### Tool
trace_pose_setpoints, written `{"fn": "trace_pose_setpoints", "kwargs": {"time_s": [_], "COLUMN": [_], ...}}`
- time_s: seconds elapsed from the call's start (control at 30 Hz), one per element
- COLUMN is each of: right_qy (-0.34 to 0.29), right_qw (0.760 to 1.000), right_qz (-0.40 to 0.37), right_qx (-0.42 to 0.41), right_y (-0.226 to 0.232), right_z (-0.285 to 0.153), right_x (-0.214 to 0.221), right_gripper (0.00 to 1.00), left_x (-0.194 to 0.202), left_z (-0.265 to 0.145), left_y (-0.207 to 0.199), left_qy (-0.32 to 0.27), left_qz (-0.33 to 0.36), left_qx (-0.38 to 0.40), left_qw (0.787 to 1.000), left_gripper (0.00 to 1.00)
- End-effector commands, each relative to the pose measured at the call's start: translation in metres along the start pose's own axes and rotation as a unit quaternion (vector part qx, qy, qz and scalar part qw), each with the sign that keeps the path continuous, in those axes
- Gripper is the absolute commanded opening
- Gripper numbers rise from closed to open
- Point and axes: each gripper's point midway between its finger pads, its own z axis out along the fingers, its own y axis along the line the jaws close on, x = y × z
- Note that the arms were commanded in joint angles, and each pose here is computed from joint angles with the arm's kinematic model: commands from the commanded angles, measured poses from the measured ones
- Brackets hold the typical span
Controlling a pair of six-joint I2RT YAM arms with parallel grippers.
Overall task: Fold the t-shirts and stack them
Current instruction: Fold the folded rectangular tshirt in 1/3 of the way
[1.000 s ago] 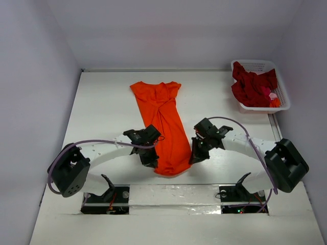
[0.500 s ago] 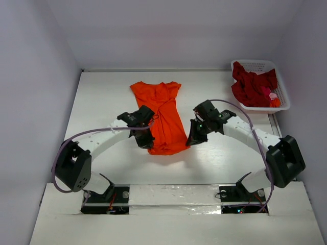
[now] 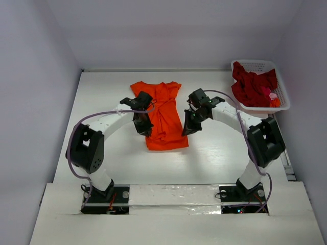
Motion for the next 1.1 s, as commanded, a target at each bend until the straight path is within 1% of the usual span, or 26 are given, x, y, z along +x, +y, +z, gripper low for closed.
{"fn": "trace_pose_setpoints", "kwargs": {"time_s": [0.0,0.17,0.4,0.7,0.9,1.07], "right_qy": [-0.024,-0.019,-0.015,-0.042,-0.038,-0.036], "right_qw": [0.999,1.000,0.999,0.998,0.998,0.998], "right_qz": [-0.026,-0.018,-0.018,-0.038,-0.045,-0.044], "right_qx": [-0.019,-0.017,-0.021,-0.019,-0.022,-0.026], "right_y": [0.016,0.013,0.010,0.021,0.024,0.024], "right_z": [-0.015,-0.008,0.001,-0.001,0.008,0.016], "right_x": [-0.027,-0.041,-0.064,-0.100,-0.110,-0.115], "right_gripper": [0.00,0.00,0.00,0.00,0.00,0.00], "left_x": [-0.019,-0.033,-0.054,-0.080,-0.090,-0.100], "left_z": [-0.009,-0.010,-0.008,-0.008,-0.004,-0.003], "left_y": [-0.011,-0.013,-0.006,-0.013,-0.015,-0.006], "left_qy": [-0.014,-0.016,-0.020,-0.029,-0.031,-0.034], "left_qz": [0.020,0.015,0.004,0.004,0.005,-0.005], "left_qx": [0.009,0.012,0.006,0.006,0.005,-0.002], "left_qw": [1.000,1.000,1.000,1.000,1.000,0.999], "left_gripper": [0.00,0.00,0.00,0.00,0.00,0.00]}}
